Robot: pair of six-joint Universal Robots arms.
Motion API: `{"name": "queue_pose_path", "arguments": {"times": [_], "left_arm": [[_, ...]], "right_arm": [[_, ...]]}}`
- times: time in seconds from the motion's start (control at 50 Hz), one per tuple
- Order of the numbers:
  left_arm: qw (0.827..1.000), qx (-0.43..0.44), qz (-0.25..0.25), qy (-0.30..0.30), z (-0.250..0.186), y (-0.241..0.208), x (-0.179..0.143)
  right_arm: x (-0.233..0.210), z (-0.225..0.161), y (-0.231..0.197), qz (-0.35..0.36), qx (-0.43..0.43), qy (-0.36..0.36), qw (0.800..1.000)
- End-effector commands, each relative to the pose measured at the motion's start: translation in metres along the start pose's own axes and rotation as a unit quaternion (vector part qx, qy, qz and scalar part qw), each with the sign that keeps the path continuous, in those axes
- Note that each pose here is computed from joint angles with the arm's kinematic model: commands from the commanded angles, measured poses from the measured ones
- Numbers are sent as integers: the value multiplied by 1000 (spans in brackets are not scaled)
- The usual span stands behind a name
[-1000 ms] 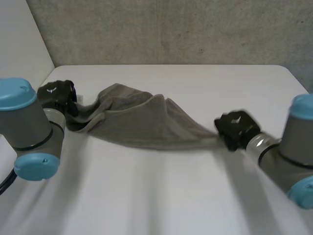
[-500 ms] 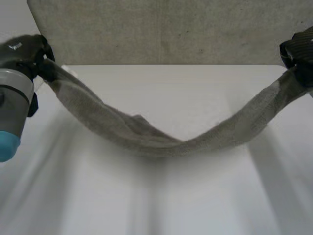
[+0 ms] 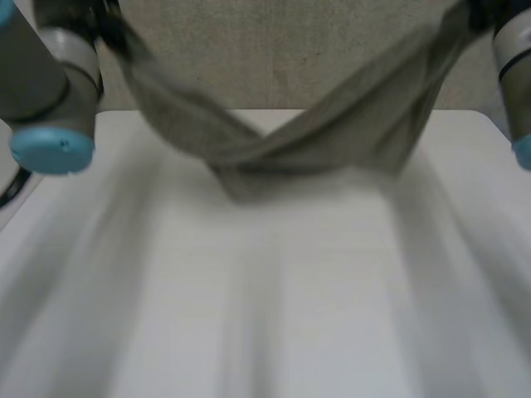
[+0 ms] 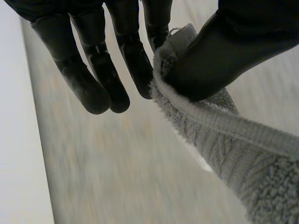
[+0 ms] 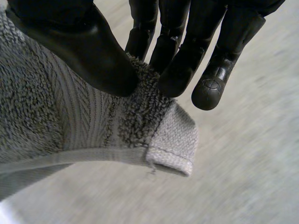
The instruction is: Fold the towel.
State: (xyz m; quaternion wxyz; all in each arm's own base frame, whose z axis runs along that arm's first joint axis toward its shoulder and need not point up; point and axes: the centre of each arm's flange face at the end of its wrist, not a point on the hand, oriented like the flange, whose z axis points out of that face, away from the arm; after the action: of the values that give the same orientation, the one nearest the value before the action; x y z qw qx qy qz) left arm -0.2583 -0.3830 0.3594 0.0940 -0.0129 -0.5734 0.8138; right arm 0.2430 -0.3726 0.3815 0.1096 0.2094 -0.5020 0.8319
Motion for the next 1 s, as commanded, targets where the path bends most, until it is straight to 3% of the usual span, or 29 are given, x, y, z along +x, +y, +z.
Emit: {"name": "queue_pose_path", "arguments": {"times": [0.02, 0.18, 0.28, 0.4, 0.44, 0.54, 0.66, 0.76, 0.88, 0.98, 1.0], "left_arm": [[997, 68, -39, 6, -3, -45, 6], [999, -28, -23, 0, -19, 18, -2], [990, -139, 3, -6, -43, 99, -9], [979, -202, 19, -8, -60, 144, -14], [971, -235, 31, -9, -71, 162, -16], [964, -260, 46, -7, -79, 167, -18], [964, -260, 47, -10, -80, 153, -19], [970, -238, 39, -20, -80, 108, -27], [975, -217, 36, -20, -85, 77, -30], [979, -201, 34, -16, -96, 54, -31], [978, -206, 35, -15, -101, 54, -31]], "right_arm": [[6, -11, -24, 27, 30, -10, 999], [-22, -36, 13, 29, -62, -112, 991], [-48, -55, 53, 32, -129, -164, 977], [-84, -87, 109, 1, -223, -230, 947], [-98, -104, 131, -27, -265, -269, 926], [-106, -119, 143, -38, -299, -298, 905], [-95, -121, 131, -38, -300, -295, 906], [-64, -129, 80, -38, -267, -281, 921], [-40, -144, 44, -39, -258, -293, 920], [-16, -165, 34, -51, -287, -331, 898], [-14, -174, 35, -60, -295, -354, 885]]}}
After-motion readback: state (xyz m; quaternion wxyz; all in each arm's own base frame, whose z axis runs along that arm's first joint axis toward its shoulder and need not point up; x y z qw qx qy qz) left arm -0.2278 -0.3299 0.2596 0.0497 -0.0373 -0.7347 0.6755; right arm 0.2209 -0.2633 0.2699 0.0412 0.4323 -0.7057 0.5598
